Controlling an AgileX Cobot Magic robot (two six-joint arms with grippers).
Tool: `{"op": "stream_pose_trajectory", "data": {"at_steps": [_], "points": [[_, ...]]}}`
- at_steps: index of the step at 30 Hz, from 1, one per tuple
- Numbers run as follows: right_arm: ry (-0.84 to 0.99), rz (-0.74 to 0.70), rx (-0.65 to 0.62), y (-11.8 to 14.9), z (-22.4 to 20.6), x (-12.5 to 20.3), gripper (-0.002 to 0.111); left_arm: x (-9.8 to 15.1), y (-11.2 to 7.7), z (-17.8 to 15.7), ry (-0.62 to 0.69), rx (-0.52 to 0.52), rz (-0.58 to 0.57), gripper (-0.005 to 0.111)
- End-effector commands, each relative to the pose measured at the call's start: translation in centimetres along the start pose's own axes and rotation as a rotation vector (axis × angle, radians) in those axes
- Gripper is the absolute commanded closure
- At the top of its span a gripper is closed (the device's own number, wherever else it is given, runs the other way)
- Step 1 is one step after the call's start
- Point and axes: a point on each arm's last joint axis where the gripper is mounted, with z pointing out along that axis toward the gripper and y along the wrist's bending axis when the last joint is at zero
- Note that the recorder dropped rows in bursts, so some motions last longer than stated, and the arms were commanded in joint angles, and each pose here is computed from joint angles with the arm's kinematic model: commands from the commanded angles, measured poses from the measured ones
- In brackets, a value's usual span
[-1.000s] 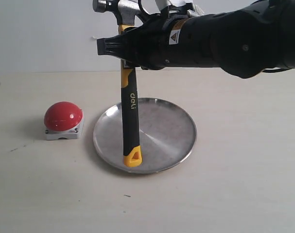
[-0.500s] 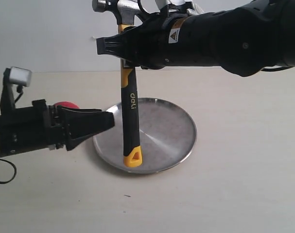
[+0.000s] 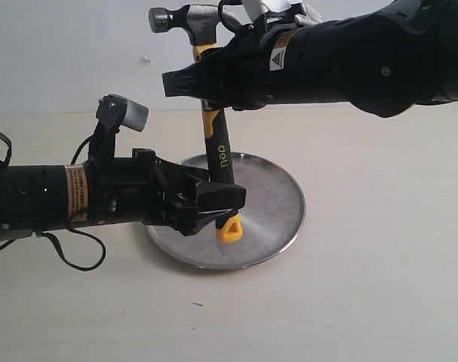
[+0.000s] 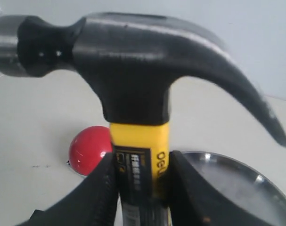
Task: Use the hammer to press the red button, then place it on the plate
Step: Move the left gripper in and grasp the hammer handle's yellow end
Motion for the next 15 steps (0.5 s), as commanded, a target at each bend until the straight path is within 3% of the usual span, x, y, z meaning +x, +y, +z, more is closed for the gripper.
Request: {"op": "stream_pose_trajectory", "data": {"at_steps": [1,15], "points": [[-0.1,0.086,-0.041,0.8,-0.6,-1.6,0.108,-0.4,0.4,0.3,-0.003,-0.043,-0.008,0.028],[-0.074,0.052,-0.03,1.2,-1.5,-3.3,0.108,-0.3,2.2,-0.5,0.026,-0.151,0.007,0.028]]}}
